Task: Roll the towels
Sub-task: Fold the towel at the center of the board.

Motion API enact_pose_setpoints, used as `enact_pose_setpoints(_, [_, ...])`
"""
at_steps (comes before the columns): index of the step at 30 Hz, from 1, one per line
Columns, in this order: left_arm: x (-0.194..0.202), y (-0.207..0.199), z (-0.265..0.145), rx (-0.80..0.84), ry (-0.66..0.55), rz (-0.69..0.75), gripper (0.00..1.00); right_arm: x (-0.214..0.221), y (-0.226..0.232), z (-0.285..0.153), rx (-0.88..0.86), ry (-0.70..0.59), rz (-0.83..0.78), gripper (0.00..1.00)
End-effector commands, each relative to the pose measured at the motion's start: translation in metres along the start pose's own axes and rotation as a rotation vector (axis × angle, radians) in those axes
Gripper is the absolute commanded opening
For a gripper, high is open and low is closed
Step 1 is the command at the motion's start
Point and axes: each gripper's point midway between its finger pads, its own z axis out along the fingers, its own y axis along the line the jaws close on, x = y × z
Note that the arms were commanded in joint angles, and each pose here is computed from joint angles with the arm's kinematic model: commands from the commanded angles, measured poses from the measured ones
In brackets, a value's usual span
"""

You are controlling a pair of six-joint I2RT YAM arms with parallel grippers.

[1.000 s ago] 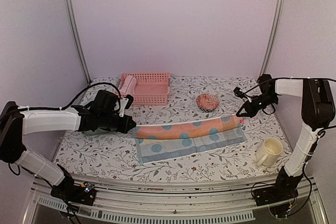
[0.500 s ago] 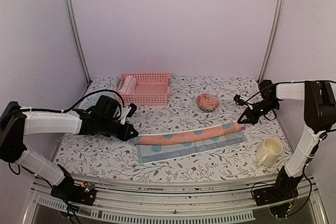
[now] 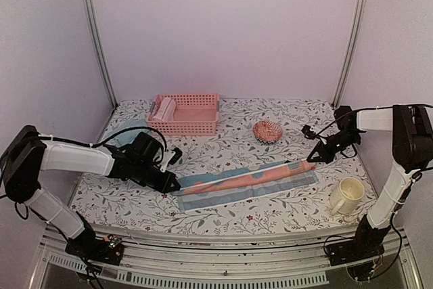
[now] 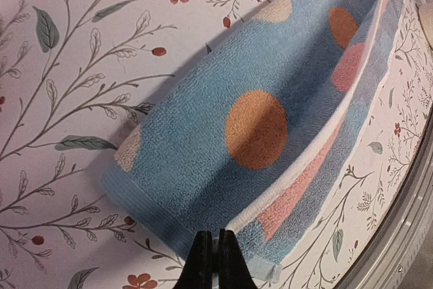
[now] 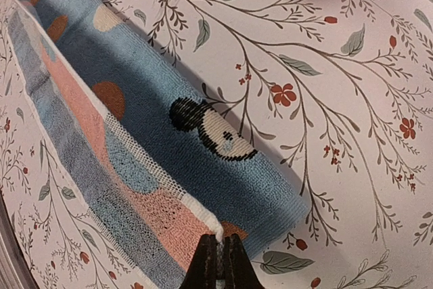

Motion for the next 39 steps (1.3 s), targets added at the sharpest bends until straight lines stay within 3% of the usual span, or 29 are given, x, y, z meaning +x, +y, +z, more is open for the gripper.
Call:
enact_pose_setpoints(1, [0.015, 0.004, 0.003, -0.026, 0.039, -0.014, 0.00, -0.002, -0.004, -0.004, 0.017, -0.028, -0.019, 0.03])
enact_pose_setpoints(16, [0.004, -0.021, -0.023, 0.041, -0.047, 0.022, 0.00, -0.001, 0.021, -0.021, 0.017, -0.068, -0.100, 0.04])
enact_pose_setpoints(27, [0.043, -0.014, -0.008, 0.011, 0.056, -0.032, 0.00, 0.034, 0.024, -0.011, 0.050, -0.017, -0.126, 0.06])
enact_pose_setpoints(29, [0.048, -0.017, -0.008, 0.021, 0.050, -0.040, 0.00, 0.039, 0.030, -0.010, 0.064, -0.031, -0.126, 0.12])
enact_pose_setpoints(31, [0.051, -0.023, -0.008, 0.024, 0.032, -0.030, 0.12, 0.044, 0.039, -0.011, 0.081, -0.047, -0.146, 0.18])
enact_pose_setpoints(32, [0.050, -0.025, -0.011, 0.017, 0.014, -0.022, 0.18, 0.047, 0.042, -0.013, 0.097, -0.048, -0.161, 0.26])
enact_pose_setpoints(34, [0.045, -0.029, -0.017, 0.005, -0.013, -0.015, 0.24, 0.050, 0.045, -0.021, 0.143, -0.043, -0.201, 0.32])
enact_pose_setpoints(39, [0.009, -0.034, -0.042, -0.036, -0.122, 0.024, 0.26, 0.029, 0.047, -0.049, 0.245, -0.095, -0.278, 0.41])
